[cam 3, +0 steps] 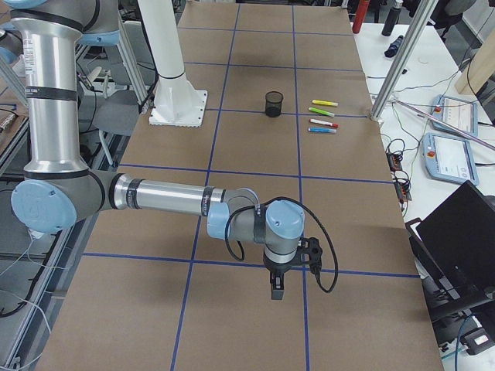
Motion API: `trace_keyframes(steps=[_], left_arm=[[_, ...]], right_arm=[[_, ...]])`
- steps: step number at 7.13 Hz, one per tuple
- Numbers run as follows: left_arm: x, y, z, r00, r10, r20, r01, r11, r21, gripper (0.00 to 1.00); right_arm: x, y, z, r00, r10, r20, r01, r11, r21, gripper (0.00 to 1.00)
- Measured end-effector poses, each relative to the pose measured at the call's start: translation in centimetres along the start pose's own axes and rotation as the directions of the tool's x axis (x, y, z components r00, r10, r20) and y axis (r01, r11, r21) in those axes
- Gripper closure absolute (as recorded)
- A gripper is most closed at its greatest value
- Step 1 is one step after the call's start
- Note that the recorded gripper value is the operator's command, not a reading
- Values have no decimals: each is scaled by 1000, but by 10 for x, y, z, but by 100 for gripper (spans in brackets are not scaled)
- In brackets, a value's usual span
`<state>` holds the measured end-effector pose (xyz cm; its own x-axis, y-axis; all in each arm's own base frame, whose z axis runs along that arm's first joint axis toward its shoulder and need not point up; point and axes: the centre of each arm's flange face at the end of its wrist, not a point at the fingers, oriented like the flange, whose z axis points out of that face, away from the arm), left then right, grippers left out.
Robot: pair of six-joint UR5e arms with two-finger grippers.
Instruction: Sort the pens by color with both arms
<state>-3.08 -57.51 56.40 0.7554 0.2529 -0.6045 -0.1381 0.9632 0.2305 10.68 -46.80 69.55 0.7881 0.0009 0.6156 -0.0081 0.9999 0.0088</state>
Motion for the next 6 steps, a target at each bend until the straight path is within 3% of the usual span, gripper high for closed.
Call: trace_keyframes(steps=[3,5,6], left_arm=[[-14,66,-4,998,-55,-33,55,998,5,0],[-8,83,-9,998,-55,-31,55,998,8,0],[-8,86,-8,998,-55,-28,55,998,5,0]], right_arm=[[0,7,-3,1000,1,1,-1,1000,11,0],[0,9,-3,1000,-6,0,6,1000,13,0],[1,9,-3,1000,-10,-25,11,1000,12,0]])
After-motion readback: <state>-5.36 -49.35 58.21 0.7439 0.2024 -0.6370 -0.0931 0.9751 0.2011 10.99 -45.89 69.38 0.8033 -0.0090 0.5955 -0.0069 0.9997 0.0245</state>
